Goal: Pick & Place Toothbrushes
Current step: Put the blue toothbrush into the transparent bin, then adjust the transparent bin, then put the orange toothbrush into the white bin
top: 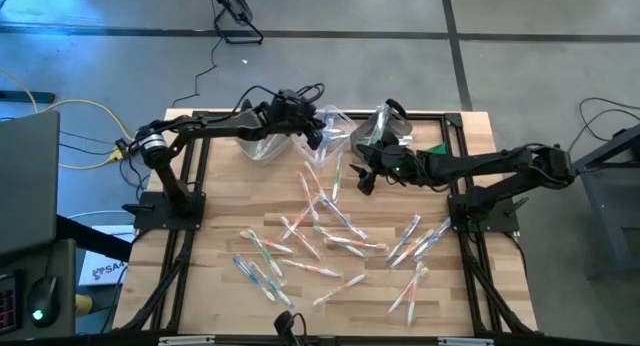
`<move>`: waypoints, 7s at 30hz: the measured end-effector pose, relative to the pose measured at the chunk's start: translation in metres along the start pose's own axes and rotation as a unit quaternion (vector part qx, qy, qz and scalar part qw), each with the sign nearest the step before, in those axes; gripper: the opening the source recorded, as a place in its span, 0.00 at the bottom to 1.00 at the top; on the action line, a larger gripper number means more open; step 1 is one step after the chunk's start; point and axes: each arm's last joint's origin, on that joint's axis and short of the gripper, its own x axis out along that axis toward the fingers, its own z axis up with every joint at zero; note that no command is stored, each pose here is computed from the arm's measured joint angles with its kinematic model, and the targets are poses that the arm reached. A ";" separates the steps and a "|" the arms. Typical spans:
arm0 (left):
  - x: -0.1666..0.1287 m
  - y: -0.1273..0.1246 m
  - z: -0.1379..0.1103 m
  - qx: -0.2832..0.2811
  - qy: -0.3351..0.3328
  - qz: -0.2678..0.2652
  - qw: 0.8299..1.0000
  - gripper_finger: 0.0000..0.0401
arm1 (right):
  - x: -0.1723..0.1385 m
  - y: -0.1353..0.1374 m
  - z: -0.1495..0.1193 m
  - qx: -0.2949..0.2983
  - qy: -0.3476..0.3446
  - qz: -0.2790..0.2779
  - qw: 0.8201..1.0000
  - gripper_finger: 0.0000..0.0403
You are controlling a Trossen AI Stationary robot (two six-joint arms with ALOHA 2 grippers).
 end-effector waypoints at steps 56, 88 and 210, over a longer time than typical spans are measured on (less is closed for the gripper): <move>0.003 0.010 -0.012 0.014 0.089 0.184 0.979 0.02 | 0.002 -0.006 0.000 0.004 0.001 -0.008 1.000 0.64; 0.003 0.005 -0.019 -0.018 0.133 0.106 0.985 0.00 | 0.002 -0.006 0.001 0.006 0.000 -0.008 1.000 0.64; -0.111 -0.063 -0.092 0.112 -0.042 -0.014 0.993 0.00 | 0.078 -0.012 -0.041 0.120 0.053 0.018 0.991 0.00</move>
